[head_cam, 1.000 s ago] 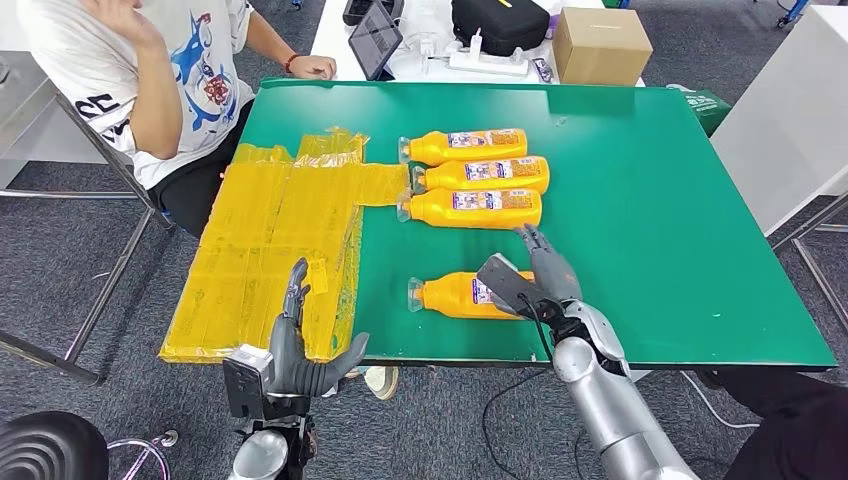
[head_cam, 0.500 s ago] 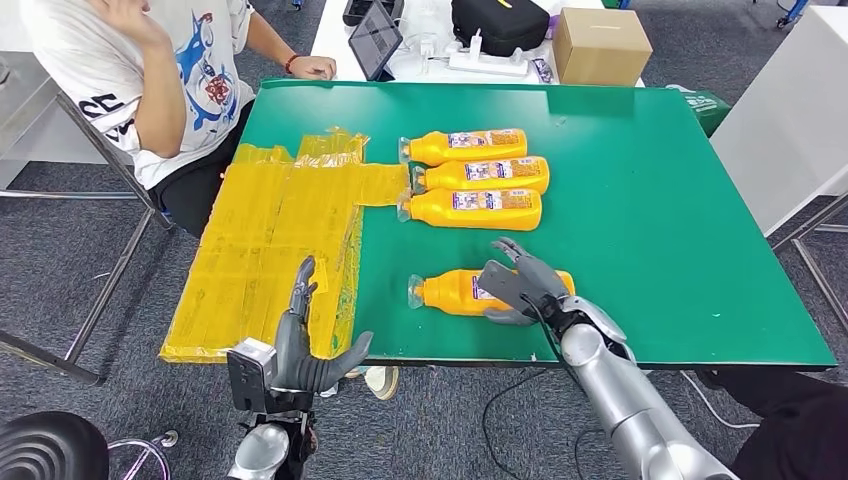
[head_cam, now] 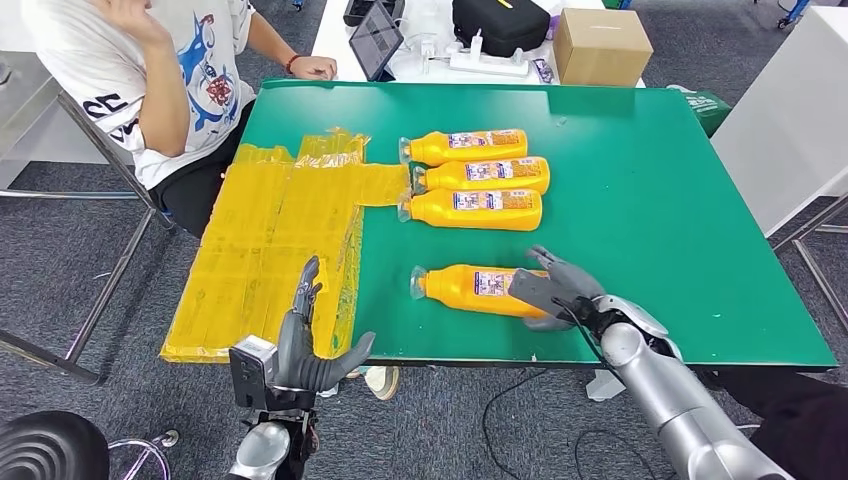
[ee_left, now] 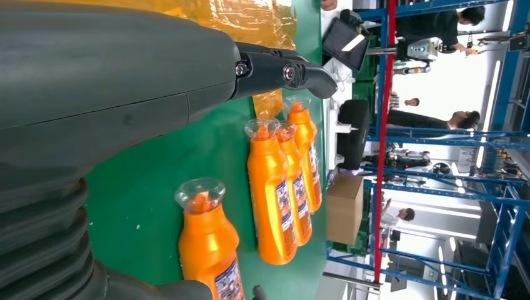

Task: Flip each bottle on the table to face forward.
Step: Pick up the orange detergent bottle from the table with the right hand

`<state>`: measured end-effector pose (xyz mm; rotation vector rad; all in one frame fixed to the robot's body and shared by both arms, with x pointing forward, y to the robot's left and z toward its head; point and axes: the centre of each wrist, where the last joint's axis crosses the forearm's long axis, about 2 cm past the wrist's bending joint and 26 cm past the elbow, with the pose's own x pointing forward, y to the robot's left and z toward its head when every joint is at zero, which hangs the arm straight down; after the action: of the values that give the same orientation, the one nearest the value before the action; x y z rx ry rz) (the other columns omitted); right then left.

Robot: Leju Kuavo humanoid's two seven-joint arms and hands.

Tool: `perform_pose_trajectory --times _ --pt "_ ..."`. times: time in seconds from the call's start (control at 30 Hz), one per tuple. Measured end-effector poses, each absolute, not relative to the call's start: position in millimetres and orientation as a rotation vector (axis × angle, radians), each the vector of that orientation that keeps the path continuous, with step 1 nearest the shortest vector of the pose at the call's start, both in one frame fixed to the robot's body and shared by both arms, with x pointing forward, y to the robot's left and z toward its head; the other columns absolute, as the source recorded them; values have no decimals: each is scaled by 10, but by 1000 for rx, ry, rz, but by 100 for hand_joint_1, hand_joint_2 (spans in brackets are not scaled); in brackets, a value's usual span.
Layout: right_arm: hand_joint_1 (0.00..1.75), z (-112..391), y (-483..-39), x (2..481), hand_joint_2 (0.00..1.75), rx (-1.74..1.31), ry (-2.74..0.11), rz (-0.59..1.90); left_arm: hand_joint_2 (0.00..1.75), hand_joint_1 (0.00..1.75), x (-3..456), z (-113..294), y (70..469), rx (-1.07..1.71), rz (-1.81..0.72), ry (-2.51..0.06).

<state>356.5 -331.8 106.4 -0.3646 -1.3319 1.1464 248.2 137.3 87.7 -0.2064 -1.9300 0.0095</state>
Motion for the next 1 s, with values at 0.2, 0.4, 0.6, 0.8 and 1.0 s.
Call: perform_pose_trajectory --times 0.2,0.4,0.6,0.8,1.0 --pt "0 1028 -3346 3572 175 -403 -1257 1222 175 0 2502 866 1365 -216 8 -1917" --pt "0 945 -3192 3659 175 -450 -1227 1267 175 0 2552 861 1342 -221 24 -1898" --pt "119 882 -3003 3691 175 -472 -1252 1254 175 0 2582 849 1329 -216 43 -1886" --pt "175 840 -2918 3668 175 -449 -1288 1224 175 0 2572 809 1332 -217 50 -1868" --pt "175 814 -2951 3640 175 -413 -1294 1208 175 0 2564 785 1331 -227 56 -1855"
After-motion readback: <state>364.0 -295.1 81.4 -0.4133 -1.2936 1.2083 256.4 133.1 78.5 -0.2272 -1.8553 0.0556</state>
